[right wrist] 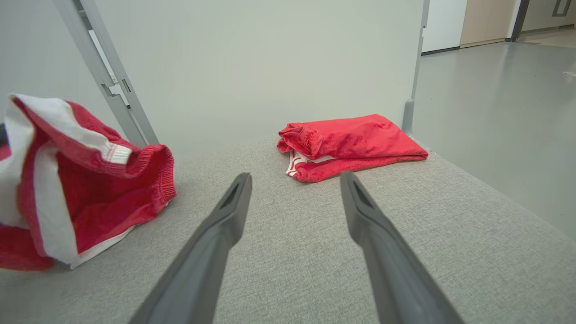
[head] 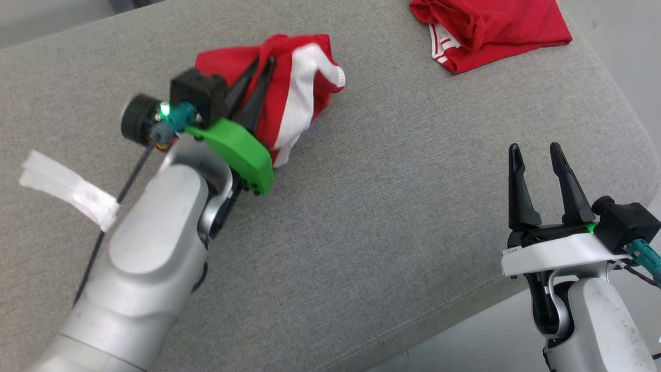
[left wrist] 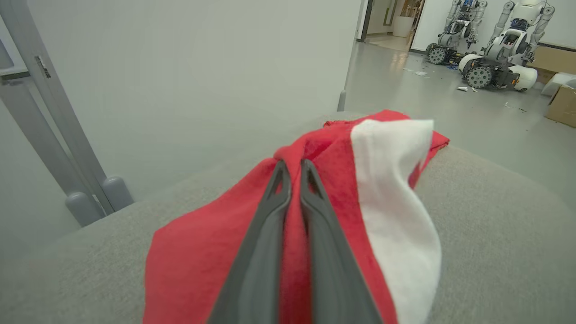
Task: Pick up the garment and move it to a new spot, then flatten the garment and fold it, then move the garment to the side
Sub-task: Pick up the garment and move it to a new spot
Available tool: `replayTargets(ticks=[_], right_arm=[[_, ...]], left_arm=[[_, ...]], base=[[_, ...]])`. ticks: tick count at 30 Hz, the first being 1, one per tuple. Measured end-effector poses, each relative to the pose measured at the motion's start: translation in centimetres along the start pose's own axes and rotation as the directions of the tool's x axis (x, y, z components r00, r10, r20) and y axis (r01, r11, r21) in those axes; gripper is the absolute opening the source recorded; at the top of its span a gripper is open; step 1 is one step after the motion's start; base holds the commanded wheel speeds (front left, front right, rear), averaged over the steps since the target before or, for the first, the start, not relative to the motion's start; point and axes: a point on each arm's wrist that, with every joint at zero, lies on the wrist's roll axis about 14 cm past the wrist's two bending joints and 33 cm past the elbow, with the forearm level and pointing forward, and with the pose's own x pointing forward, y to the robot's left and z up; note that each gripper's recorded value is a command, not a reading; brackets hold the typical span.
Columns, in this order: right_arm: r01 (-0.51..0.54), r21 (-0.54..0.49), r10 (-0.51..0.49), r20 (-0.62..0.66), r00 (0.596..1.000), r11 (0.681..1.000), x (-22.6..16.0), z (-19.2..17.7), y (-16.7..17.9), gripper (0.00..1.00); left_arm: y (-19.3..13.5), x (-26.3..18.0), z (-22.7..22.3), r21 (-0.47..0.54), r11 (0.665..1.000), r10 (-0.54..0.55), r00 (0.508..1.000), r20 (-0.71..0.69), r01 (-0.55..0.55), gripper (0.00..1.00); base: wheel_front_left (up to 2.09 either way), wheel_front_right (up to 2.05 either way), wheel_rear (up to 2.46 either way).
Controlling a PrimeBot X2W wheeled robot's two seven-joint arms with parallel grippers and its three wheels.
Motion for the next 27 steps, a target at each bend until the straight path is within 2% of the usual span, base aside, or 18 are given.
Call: replayTargets(ticks=[1,2,3,9,17,20,27], right_arm=[[0.000,0.000,0.000,-0.001,1.000,1.000,0.0,0.0,0.0,1.00],[-0.001,0.002,0.001,0.000,1.000,1.000,0.0,0.0,0.0,1.00],[-0.004,0.003,0.004,-0.001,1.000,1.000,0.0,0.0,0.1,1.00],[-0.030,0.014,0.030,0.005,1.000,0.999,0.0,0.1,1.0,1.00],[-0.067,0.016,0.067,0.028,0.997,0.998,-0.6,0.9,2.2,1.00],[-0.093,0.017,0.092,0.042,0.995,0.995,-0.4,1.3,3.1,1.00],[-0.160,0.014,0.158,0.067,0.985,0.987,-0.3,2.0,5.3,1.00]], left_arm=[[-0.2,-0.5,-1.4,-0.015,1.000,0.007,1.000,-0.019,-0.008,0.00],[-0.5,-0.9,-2.5,-0.038,0.999,0.013,0.999,-0.037,-0.014,0.42],[-0.8,-1.3,-3.4,-0.064,0.998,0.017,0.999,-0.050,-0.021,1.00],[-1.3,-2.5,-3.9,-0.064,0.997,0.036,0.999,-0.036,-0.038,1.00],[1.3,-4.8,1.1,-0.013,0.989,0.149,0.983,0.103,-0.149,1.00],[3.0,-7.0,4.0,-0.005,0.975,0.219,0.957,0.190,-0.222,1.00],[6.6,-13.5,5.6,0.015,0.920,0.376,0.894,0.245,-0.391,1.00]], base=[[0.00,0.00,0.00],[0.00,0.00,0.00],[0.00,0.00,0.00],[0.00,0.00,0.00],[0.00,0.00,0.00],[0.00,0.00,0.00],[0.00,0.00,0.00]])
